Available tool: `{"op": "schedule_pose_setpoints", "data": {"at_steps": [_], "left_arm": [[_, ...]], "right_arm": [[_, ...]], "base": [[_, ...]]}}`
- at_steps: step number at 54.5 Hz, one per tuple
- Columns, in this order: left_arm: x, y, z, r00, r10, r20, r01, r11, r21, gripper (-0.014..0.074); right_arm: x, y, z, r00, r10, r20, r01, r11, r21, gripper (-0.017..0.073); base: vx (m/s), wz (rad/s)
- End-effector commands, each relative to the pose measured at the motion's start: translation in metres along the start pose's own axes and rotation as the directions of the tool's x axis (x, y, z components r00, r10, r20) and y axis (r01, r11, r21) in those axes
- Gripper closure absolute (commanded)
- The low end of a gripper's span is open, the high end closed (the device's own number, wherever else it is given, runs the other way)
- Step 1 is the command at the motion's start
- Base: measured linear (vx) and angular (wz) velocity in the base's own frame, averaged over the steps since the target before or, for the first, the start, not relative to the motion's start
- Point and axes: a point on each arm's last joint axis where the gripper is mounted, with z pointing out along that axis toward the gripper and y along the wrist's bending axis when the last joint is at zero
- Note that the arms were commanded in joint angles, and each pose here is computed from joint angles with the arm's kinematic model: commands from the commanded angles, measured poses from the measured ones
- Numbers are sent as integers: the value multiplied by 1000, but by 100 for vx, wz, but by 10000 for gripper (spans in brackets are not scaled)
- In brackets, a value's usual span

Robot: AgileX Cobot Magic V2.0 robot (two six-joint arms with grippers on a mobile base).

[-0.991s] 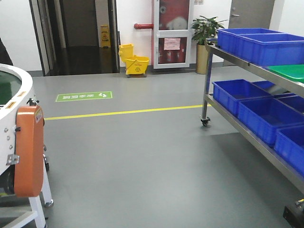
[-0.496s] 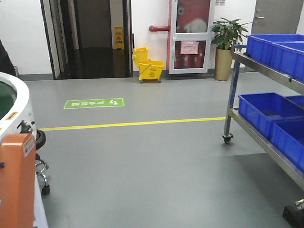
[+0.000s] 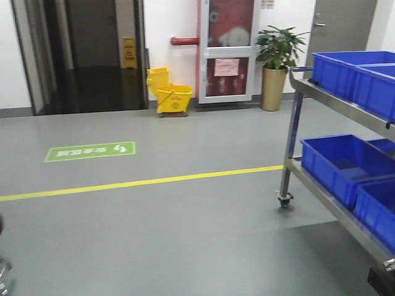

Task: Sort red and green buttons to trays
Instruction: 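Drive the base to the counter holding both buttons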

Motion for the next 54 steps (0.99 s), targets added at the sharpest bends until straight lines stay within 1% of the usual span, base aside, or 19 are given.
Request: {"op": "schedule_pose_setpoints", "data": {"at_steps": [1, 29, 54], "left_arm": [[-14, -3, 0, 997, -20, 69, 17, 999, 44, 594], [-14, -3, 0, 997, -20, 69, 17, 999, 44, 594], [-14, -3, 0, 997, -20, 69, 17, 999, 44, 594]], "right_arm": [[-15, 3, -1, 997, -3, 80, 6, 999, -37, 567], [-15, 3, -1, 997, -3, 80, 6, 999, -37, 567], [-15, 3, -1, 997, -3, 80, 6, 999, -37, 567]], "base": [[67, -33], [65, -45], [55, -61]]}}
